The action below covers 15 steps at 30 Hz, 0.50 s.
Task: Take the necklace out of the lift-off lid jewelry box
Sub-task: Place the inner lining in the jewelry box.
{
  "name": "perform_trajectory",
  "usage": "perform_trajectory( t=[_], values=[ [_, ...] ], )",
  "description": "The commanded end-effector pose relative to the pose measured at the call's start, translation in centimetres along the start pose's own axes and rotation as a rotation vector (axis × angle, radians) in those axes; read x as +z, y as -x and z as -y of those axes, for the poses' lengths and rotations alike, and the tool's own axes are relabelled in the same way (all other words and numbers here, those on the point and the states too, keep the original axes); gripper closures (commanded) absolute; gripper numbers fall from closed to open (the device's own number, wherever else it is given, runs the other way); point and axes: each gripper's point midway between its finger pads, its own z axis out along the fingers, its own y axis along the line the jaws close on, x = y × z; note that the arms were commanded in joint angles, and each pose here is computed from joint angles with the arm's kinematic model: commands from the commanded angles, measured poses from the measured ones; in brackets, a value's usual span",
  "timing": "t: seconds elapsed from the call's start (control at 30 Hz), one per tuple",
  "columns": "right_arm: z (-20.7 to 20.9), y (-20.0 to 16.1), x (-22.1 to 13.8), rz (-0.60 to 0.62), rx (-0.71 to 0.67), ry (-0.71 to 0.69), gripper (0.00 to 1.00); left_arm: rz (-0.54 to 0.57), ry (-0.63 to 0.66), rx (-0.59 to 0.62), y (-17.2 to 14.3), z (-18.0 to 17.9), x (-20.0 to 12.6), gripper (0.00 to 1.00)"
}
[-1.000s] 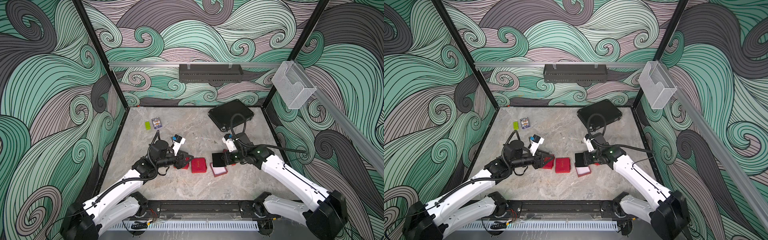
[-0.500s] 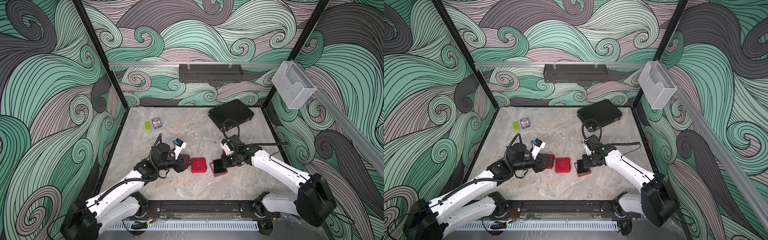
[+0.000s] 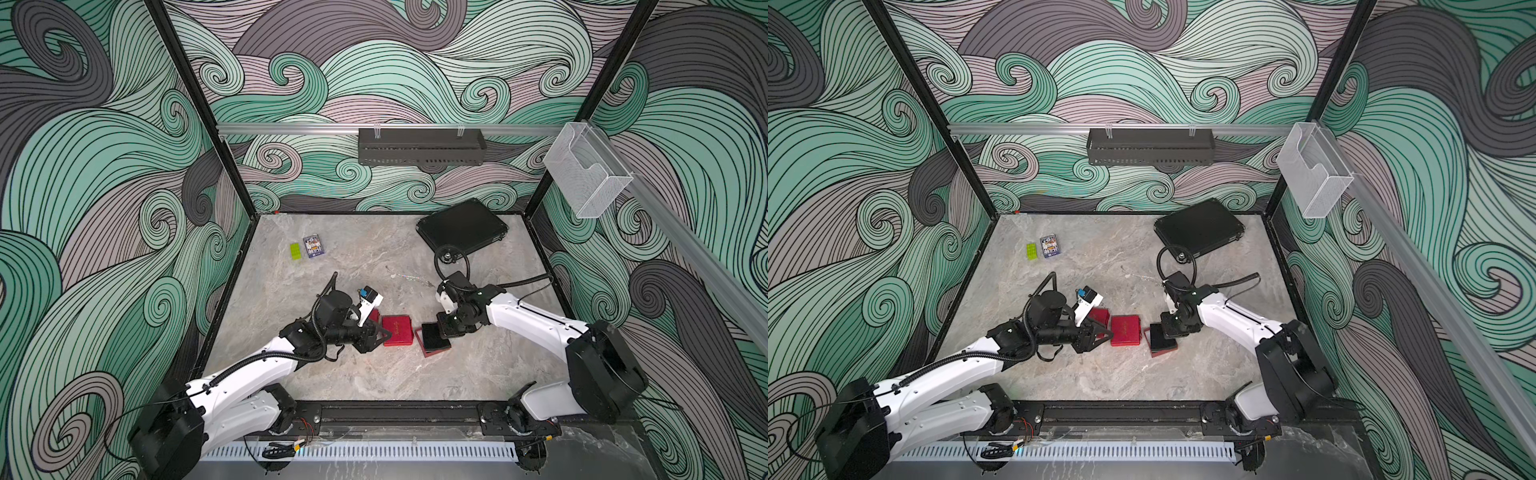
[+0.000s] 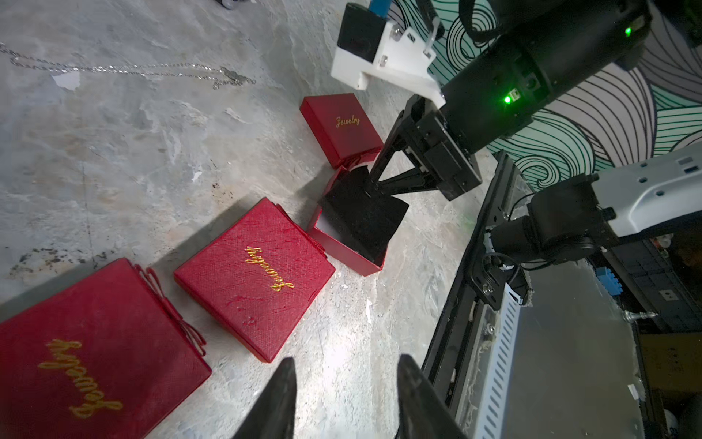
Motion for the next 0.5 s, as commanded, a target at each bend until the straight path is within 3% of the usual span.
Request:
perform_trajectory(
  t=[0.0, 0.23, 0.47],
  values=[
    [-0.2, -0.4, 0.5, -0.02, 0.007, -0.001, 1.0, -0.003, -0.002, 0.041, 0.0, 0.6, 0.6, 0.61],
    [0.2, -0.2, 0.4, -0.006, 0.026, -0.034, 1.0, -0.07, -0.033, 0.032, -1.5, 1.8, 3.4, 0.78],
    [0.6, -0.1, -0.2, 0.03, 0.061, -0.068, 1.0, -0.16, 0.014, 0.065, -2.7, 2.9, 7.1, 0.94]
  ],
)
